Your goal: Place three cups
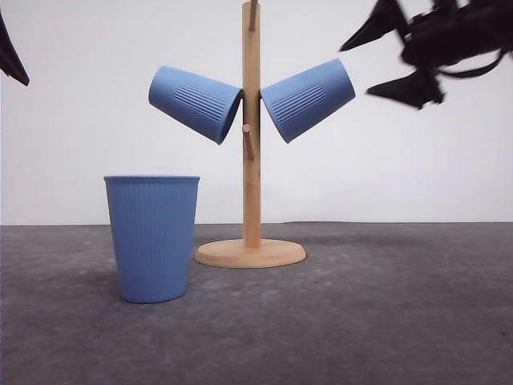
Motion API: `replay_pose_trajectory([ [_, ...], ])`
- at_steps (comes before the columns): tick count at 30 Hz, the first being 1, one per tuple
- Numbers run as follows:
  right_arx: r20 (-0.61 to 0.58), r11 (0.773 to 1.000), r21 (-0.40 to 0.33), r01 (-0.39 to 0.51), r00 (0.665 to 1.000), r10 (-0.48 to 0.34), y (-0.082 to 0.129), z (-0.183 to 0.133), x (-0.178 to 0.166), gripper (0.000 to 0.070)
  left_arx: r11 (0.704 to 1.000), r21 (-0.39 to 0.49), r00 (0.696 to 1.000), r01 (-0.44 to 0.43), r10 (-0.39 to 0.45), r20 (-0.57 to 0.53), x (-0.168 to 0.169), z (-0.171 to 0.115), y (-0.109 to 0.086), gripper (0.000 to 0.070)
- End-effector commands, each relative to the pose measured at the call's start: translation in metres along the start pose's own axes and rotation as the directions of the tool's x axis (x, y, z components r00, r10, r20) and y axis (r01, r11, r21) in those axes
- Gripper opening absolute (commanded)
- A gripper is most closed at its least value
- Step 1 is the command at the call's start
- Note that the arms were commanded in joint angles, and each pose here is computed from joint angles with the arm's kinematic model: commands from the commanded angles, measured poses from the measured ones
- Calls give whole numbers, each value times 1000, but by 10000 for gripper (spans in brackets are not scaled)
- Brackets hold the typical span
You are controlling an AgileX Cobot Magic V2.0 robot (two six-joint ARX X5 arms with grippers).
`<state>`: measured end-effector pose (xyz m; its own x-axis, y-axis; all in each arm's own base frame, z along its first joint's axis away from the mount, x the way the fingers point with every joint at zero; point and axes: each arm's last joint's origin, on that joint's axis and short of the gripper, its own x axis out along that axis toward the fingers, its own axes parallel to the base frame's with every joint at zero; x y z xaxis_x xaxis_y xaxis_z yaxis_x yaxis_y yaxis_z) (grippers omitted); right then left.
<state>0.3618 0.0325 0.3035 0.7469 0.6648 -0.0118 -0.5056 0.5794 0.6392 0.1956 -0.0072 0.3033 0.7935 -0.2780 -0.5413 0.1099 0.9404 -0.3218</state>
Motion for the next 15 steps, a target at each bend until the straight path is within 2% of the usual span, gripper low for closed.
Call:
replay_pose_trajectory([
  [1,-18,996,-82,24,1000,-26,4,8,-9,496,1000,7,1000,2,-2,14,0,4,-1,422],
  [3,-60,985,-141,97,992,-107,9,10,-26,490,1000,6,1000,2,-2,12,0,4,-1,422],
  [5,-104,956,-224,191,970,-219,16,9,-44,485,1000,5,1000,1,-1,7,0,3,-1,422],
  [9,-151,848,-397,350,887,-437,37,2,-74,466,1000,0,1000,-3,3,-16,0,1,0,423],
  [11,-150,817,-442,371,867,-475,49,-2,-85,466,1000,8,999,-2,3,-36,0,-1,0,422],
  [15,-148,799,-476,367,863,-484,68,-14,-99,464,999,47,997,6,-2,-79,-1,-5,0,423],
])
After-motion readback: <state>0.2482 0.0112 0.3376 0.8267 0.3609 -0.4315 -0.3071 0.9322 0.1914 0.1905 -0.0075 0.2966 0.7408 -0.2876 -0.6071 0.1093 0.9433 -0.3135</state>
